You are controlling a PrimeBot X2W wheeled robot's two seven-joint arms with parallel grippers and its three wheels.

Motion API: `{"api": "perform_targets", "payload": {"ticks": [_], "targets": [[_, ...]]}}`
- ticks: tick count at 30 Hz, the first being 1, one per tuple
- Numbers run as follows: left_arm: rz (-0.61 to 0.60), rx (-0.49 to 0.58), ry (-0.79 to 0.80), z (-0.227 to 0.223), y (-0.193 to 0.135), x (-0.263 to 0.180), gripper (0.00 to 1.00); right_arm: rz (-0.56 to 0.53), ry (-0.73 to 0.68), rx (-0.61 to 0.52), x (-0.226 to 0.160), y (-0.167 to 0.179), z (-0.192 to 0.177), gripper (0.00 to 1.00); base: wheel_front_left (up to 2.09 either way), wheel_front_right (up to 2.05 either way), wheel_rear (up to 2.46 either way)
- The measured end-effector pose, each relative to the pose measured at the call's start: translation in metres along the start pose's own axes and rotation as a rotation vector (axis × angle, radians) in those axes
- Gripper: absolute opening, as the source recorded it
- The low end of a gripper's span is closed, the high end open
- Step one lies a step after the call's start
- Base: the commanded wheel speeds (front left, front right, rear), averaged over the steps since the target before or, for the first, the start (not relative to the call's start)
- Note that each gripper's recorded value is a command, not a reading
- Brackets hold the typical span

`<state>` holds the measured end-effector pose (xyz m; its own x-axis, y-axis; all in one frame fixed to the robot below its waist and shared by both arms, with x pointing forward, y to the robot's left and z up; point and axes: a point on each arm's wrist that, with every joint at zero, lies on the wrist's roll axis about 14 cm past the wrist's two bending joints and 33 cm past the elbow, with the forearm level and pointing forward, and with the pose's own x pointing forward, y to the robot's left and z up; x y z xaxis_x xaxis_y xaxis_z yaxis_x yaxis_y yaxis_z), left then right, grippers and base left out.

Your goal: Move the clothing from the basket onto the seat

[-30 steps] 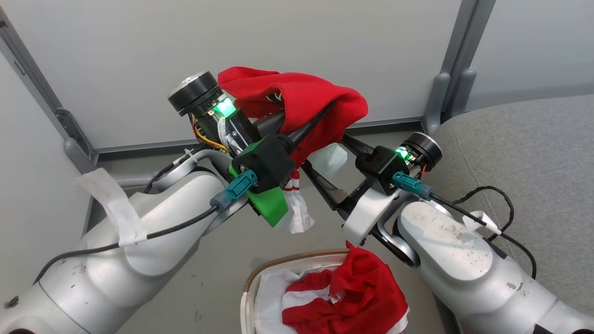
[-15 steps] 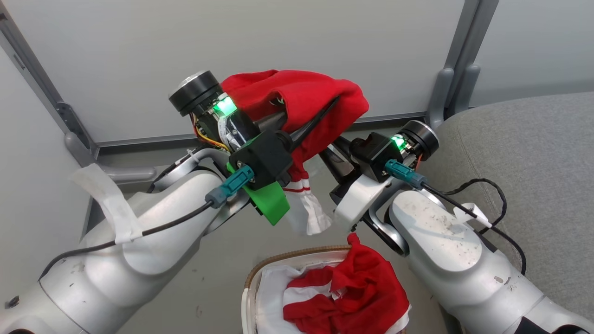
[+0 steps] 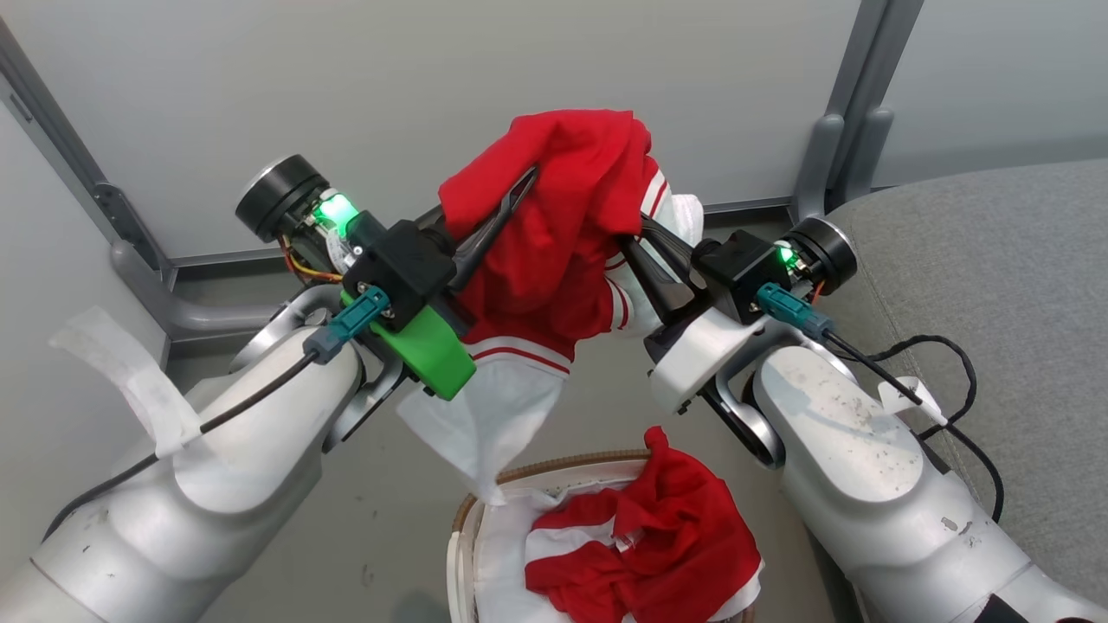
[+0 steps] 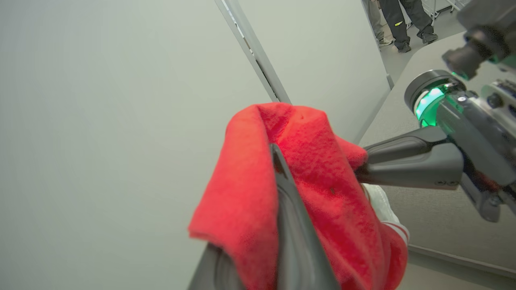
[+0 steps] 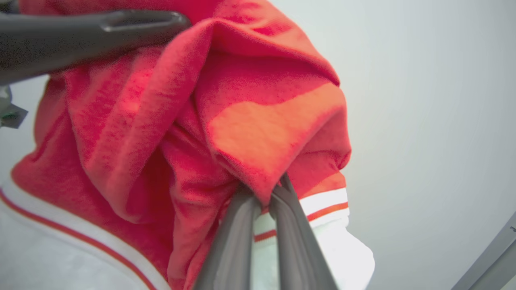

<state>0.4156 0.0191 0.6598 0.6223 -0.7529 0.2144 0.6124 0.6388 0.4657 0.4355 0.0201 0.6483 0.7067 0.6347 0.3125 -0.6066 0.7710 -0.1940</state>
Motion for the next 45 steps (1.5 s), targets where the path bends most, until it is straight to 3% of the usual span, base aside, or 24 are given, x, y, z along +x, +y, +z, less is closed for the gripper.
{"api": "perform_targets", "payload": {"ticks": [1, 23, 34, 45], "targets": [[0.007, -0.013, 0.006, -0.003, 0.0, -0.001, 1.0, -0.008, 0.003, 0.004, -0.001, -0.002, -0.002, 0.0, 0.0, 0.0, 0.0], [0.14, -0.402, 0.147, -0.083, -0.058, -0.035, 1.0, -0.221, 0.098, -0.018, -0.038, -0.075, -0.04, 0.0, 0.0, 0.0, 0.0], [0.153, -0.453, 0.155, -0.093, -0.073, -0.033, 1.0, -0.284, 0.142, -0.03, -0.059, -0.096, -0.054, 0.0, 0.0, 0.0, 0.0], [0.071, -0.493, 0.113, -0.09, -0.096, -0.002, 1.0, -0.414, 0.203, -0.08, -0.107, -0.141, -0.062, 0.0, 0.0, 0.0, 0.0]]}}
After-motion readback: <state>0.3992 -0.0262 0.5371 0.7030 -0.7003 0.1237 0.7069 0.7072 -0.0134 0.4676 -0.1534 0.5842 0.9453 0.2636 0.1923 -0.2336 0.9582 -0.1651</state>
